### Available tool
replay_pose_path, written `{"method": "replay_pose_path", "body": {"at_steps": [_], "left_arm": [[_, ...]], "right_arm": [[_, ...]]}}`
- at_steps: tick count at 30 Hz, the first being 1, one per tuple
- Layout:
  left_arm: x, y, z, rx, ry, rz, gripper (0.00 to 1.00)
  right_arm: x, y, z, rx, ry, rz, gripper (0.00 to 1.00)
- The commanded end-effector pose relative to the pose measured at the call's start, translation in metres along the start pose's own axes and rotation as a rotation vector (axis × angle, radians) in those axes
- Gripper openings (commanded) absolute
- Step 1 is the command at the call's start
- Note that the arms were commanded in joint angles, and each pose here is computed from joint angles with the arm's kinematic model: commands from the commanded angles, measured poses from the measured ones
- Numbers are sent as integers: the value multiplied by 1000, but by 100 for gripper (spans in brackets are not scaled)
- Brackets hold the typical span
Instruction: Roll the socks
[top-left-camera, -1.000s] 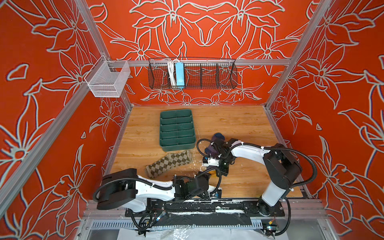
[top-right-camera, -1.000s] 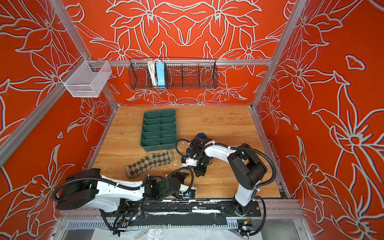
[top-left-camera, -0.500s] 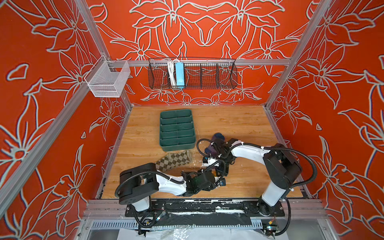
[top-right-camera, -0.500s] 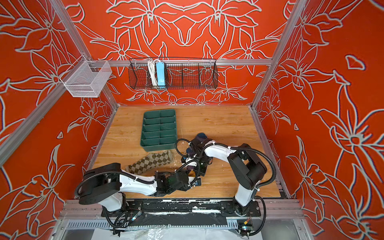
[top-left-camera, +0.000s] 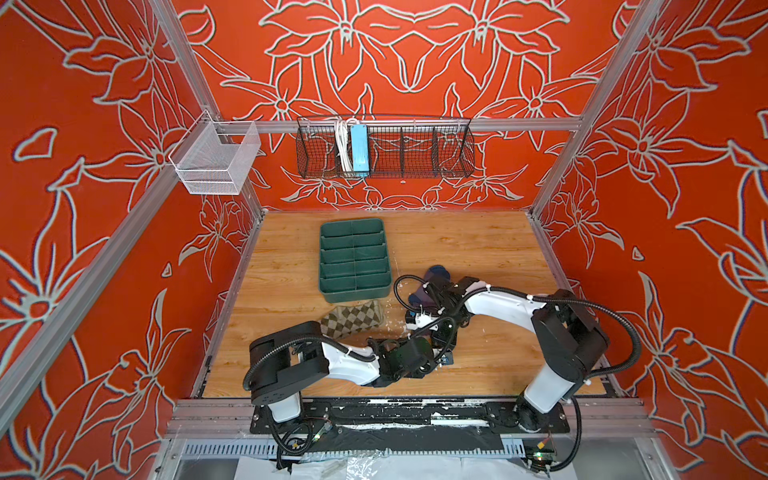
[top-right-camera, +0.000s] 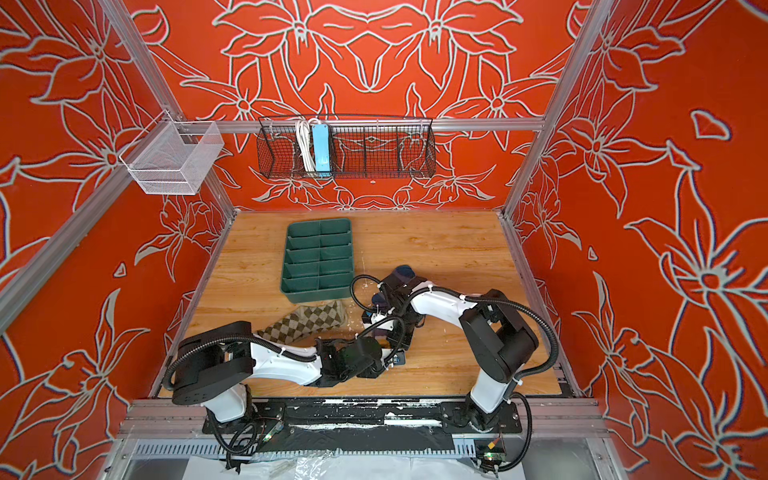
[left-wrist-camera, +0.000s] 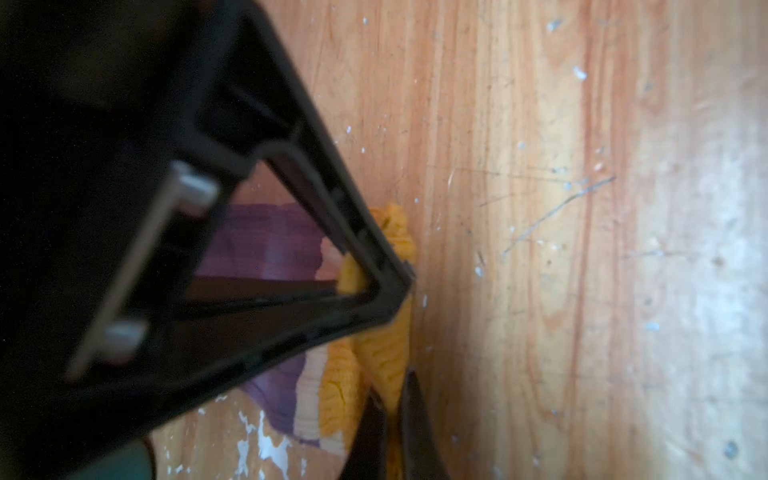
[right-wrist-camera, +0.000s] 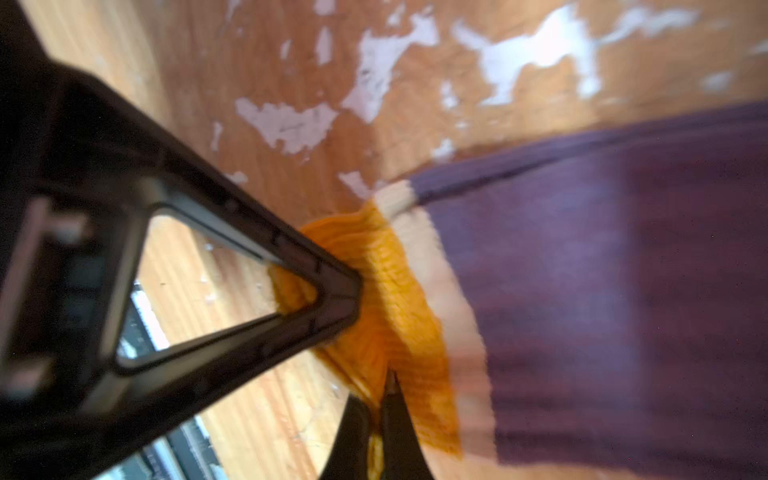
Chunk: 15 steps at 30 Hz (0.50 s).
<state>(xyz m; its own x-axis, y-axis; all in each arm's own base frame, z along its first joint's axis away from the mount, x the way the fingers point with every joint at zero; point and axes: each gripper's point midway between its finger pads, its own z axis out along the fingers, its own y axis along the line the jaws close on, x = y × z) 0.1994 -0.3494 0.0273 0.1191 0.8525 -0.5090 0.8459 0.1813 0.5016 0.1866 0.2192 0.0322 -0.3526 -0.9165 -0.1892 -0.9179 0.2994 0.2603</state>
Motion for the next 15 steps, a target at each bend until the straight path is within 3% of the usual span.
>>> {"method": "replay_pose_path", "body": {"at_steps": [1, 4, 9, 13, 15], "left_arm": [[18, -4, -2, 64, 76, -28, 0], [21, -7, -3, 121, 99, -44, 0], [21, -13, -5, 236, 107, -106, 0], [23, -15, -5, 324, 153, -153, 0], [22, -16, -5, 375, 178, -183, 0]], "right_arm": [[9, -5, -11, 70, 7, 12, 11], [14, -6, -25, 96, 22, 36, 39], [18, -20, -63, 228, -43, 87, 47], [32, -57, -111, 421, -209, 252, 51], [44, -84, -143, 592, -287, 342, 56]]}}
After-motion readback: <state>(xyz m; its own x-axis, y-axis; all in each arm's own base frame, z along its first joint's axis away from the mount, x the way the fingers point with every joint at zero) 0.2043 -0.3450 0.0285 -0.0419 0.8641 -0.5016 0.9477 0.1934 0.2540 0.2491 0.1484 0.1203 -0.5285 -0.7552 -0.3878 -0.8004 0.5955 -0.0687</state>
